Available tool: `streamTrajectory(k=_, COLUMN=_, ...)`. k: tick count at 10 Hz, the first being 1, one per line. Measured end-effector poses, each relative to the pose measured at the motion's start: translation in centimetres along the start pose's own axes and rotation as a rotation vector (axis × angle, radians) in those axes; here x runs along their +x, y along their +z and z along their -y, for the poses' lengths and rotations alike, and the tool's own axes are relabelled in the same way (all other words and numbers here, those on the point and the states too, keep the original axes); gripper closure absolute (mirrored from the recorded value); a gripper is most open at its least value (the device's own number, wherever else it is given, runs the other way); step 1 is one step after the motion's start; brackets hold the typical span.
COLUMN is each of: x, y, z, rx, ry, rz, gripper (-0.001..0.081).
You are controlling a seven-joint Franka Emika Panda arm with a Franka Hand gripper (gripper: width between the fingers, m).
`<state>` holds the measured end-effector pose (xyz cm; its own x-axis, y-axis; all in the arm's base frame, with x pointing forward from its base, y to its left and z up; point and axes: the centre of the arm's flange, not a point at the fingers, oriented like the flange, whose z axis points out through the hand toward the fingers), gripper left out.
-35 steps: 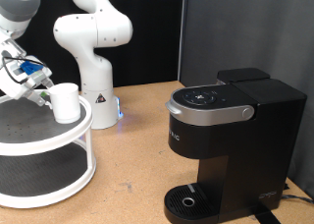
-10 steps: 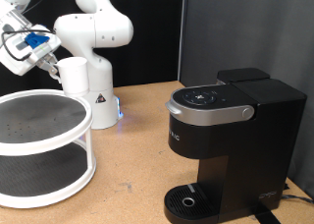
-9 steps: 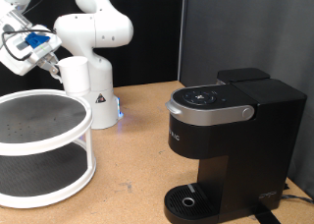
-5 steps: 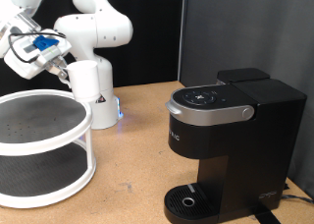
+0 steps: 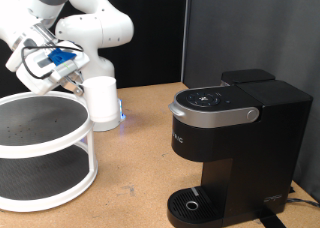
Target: Make a cup of coffee with the keurig machine
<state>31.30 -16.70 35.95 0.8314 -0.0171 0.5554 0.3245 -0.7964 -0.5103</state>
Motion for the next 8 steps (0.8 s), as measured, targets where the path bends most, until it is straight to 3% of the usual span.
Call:
streamTrajectory(k=4, x=2.4, y=4.1, z=0.0, rx=-0.016, ry=0.027, rz=-0.002, gripper=0.0737)
streamTrajectory(k=8, x=2.2, y=4.6, z=-0.3, rx=0.001, ry=0.042, rz=0.012, gripper=0.0737)
